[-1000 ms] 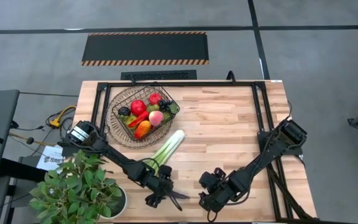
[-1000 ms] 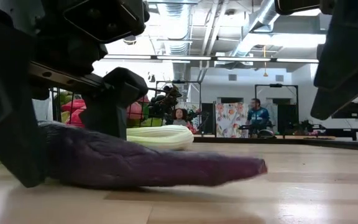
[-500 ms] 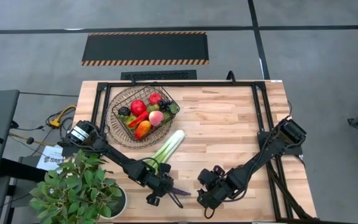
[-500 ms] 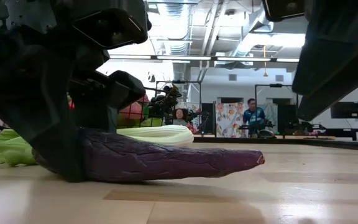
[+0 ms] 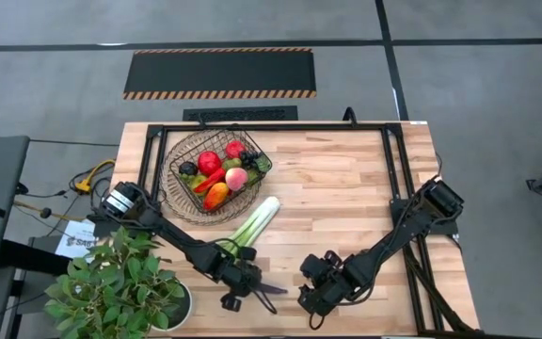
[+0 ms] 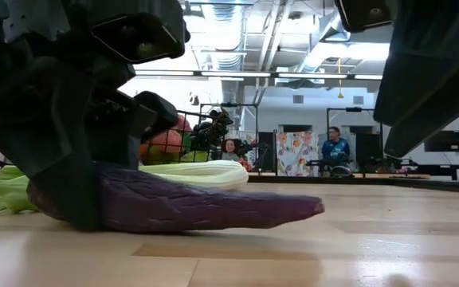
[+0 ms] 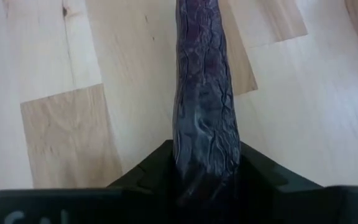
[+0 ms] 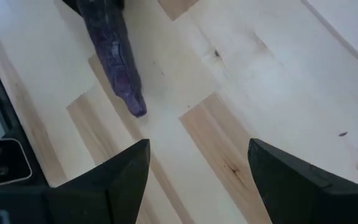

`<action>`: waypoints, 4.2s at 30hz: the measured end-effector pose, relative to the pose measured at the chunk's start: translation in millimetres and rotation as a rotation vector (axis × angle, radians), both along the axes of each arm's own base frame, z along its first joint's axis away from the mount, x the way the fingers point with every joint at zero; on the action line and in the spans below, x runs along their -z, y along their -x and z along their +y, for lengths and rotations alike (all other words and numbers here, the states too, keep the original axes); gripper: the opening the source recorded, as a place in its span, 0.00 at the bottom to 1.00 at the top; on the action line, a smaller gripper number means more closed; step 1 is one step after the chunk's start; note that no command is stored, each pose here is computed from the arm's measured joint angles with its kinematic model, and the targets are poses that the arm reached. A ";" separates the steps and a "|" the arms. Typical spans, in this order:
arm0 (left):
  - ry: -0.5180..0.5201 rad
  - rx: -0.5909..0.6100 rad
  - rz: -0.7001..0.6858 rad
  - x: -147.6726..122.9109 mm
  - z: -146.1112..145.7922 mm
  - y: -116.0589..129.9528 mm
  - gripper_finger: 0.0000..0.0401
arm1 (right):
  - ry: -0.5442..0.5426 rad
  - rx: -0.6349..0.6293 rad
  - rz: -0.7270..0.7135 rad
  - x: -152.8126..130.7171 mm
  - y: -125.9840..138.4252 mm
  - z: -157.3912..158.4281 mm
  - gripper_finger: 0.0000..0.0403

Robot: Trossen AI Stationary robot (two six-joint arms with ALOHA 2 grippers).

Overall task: Build produce basket
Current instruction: Put the violet eggplant into the wire basket, then put the green celery into the wire basket

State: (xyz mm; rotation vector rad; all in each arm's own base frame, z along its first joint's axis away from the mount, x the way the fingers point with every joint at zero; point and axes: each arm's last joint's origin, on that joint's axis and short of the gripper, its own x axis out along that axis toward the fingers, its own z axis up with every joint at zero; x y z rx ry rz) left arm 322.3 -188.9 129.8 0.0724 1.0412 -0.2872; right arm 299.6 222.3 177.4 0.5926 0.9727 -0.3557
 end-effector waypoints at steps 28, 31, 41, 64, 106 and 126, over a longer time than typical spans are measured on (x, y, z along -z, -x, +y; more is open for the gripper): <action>-0.106 -0.150 0.081 -40.2 53.2 -31.7 0.29 | 0.002 0.121 0.062 3.4 13.6 2.1 0.72; -0.129 -0.138 0.101 -47.3 57.7 -34.3 0.29 | 0.012 0.116 0.065 3.6 15.5 3.1 0.72; -0.145 -0.171 0.056 -86.0 77.4 -38.4 0.30 | 0.121 0.111 0.067 -17.2 31.2 -6.9 0.72; -0.207 -0.719 -0.301 -226.9 193.5 43.9 0.30 | 0.437 0.059 -0.101 -145.1 129.4 -92.4 0.72; -0.055 -1.446 -0.014 -134.9 263.3 71.9 0.38 | 0.525 0.175 -0.446 -201.7 216.2 -173.7 0.72; -0.043 -1.136 -0.179 -179.0 255.2 49.3 0.72 | 0.496 0.152 -0.414 -200.4 216.3 -172.9 0.72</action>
